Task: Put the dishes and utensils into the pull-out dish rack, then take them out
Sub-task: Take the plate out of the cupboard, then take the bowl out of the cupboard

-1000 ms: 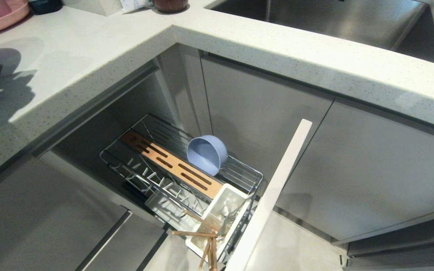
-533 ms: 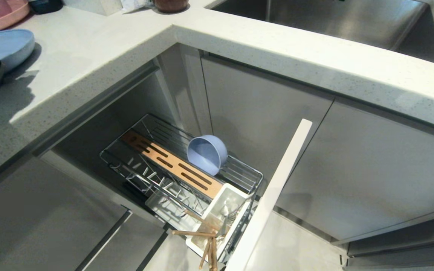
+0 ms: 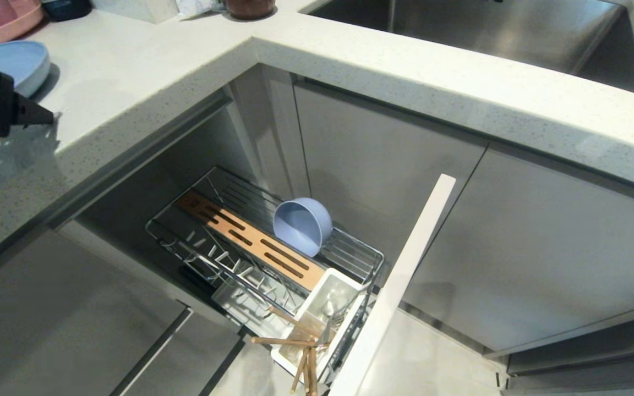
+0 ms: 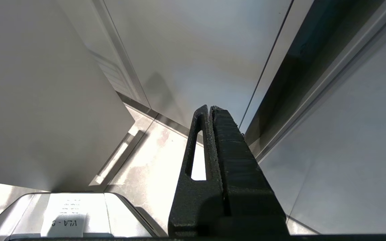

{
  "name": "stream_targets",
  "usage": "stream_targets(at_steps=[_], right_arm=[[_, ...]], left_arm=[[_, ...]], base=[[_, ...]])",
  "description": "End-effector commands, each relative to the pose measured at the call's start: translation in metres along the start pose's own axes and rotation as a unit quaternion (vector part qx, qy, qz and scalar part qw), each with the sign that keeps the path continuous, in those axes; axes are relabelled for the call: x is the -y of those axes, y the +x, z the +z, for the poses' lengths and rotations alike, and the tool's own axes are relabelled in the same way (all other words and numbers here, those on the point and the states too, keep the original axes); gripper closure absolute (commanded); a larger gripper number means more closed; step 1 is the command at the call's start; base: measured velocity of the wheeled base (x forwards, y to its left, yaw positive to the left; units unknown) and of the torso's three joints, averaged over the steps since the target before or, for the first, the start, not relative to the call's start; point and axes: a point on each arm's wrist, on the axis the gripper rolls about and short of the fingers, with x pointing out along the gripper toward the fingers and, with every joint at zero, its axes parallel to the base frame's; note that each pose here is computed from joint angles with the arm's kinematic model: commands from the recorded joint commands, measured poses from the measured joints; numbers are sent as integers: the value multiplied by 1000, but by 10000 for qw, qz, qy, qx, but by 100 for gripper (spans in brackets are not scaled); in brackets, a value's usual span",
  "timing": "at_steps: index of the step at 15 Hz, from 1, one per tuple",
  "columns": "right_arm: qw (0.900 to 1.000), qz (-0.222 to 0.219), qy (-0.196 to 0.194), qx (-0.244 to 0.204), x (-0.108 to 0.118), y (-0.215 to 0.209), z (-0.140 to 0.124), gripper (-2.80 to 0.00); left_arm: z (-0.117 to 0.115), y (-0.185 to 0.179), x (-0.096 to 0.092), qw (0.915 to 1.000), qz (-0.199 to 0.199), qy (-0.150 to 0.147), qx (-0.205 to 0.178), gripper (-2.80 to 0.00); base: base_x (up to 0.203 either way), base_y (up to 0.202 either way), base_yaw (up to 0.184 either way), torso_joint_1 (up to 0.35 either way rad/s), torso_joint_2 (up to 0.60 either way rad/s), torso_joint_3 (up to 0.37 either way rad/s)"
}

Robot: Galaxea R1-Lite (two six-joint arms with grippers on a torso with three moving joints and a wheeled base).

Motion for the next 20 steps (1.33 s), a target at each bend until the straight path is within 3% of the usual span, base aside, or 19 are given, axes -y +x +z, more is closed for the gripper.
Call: stream_targets(at_steps=[1,2,3,6,7,11,13,15,17,20], right_arm=[[10000,1,5,10,0,0,0,0],[10000,1,0,5,0,0,0,0],[10000,1,0,6,0,0,0,0],[10000,1,0,5,0,0,0,0],[10000,1,0,11,0,0,0,0],[10000,1,0,6,0,0,0,0],[10000,1,0,7,0,0,0,0],[10000,1,0,5,0,0,0,0],[10000,2,7,12,0,0,0,0],[10000,1,0,5,0,0,0,0]], left_arm=[[-1,-22,-3,9950,-538,-800,275,-280],[-2,-28,-2,9879,-853,-1257,324,-280],[-3,-36,-3,9767,-1204,-1742,345,0],[-5,-55,-2,9418,-1966,-2709,313,0],[-6,-58,-3,9368,-2021,-2838,329,0],[-6,-61,-8,9367,-1867,-2928,441,0],[-4,-62,-12,9388,-1358,-3095,665,0],[3,-72,-20,9137,-1342,-3661,1146,0],[7,-78,-22,8843,-1580,-4184,1344,0],[10,-82,-11,8611,-2136,-4462,1172,0]], base=[[0,0,0,0,0,0],[0,0,0,0,0,0],[0,0,0,0,0,0],[0,0,0,0,0,0],[0,0,0,0,0,0],[0,0,0,0,0,0],[0,0,0,0,0,0],[0,0,0,0,0,0],[0,0,0,0,0,0],[0,0,0,0,0,0]])
